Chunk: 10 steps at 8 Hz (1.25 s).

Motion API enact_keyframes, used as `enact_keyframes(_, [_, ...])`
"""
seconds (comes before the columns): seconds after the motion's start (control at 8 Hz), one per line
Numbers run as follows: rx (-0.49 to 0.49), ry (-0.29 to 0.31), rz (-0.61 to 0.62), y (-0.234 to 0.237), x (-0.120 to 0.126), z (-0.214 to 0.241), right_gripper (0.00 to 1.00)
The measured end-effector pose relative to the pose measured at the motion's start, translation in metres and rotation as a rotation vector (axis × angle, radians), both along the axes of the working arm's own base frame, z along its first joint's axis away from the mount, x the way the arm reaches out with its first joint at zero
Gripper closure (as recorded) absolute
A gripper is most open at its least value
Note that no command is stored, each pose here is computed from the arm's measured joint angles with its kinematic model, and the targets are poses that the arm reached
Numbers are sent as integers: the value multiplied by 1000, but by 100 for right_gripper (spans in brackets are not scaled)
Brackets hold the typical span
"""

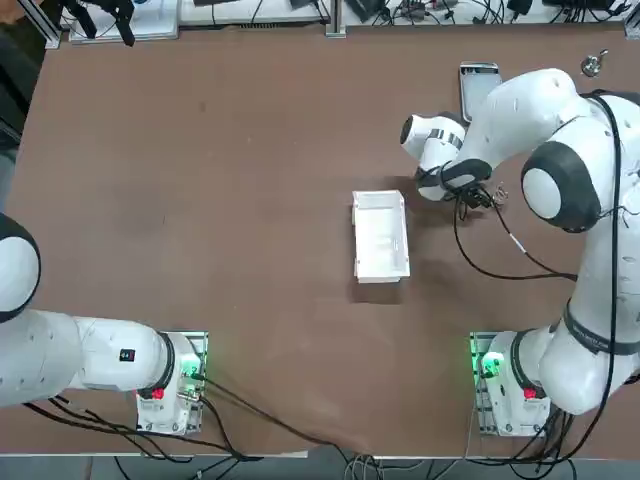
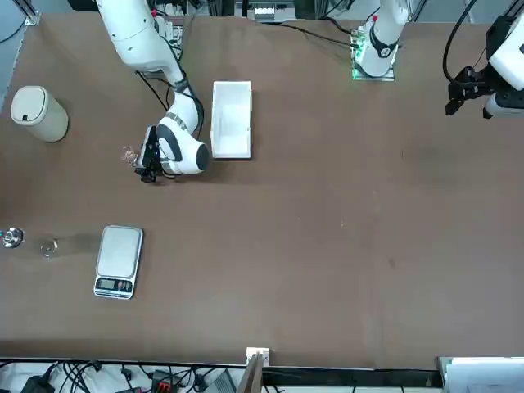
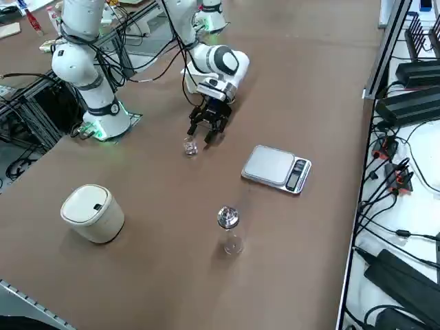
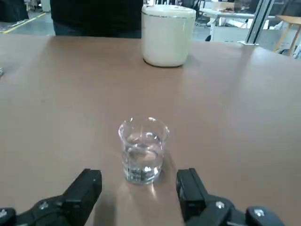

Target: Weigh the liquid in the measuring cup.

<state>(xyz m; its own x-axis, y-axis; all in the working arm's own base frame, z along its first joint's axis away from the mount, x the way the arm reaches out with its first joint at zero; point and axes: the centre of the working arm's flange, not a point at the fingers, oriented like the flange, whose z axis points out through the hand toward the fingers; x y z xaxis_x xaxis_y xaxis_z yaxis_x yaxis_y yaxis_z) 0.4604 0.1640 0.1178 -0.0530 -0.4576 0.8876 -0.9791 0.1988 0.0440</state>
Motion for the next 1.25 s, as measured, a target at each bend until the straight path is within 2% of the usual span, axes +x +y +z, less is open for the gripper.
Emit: enact_keyframes(1.25, [-100,25,-60,-45,-3,-31,4])
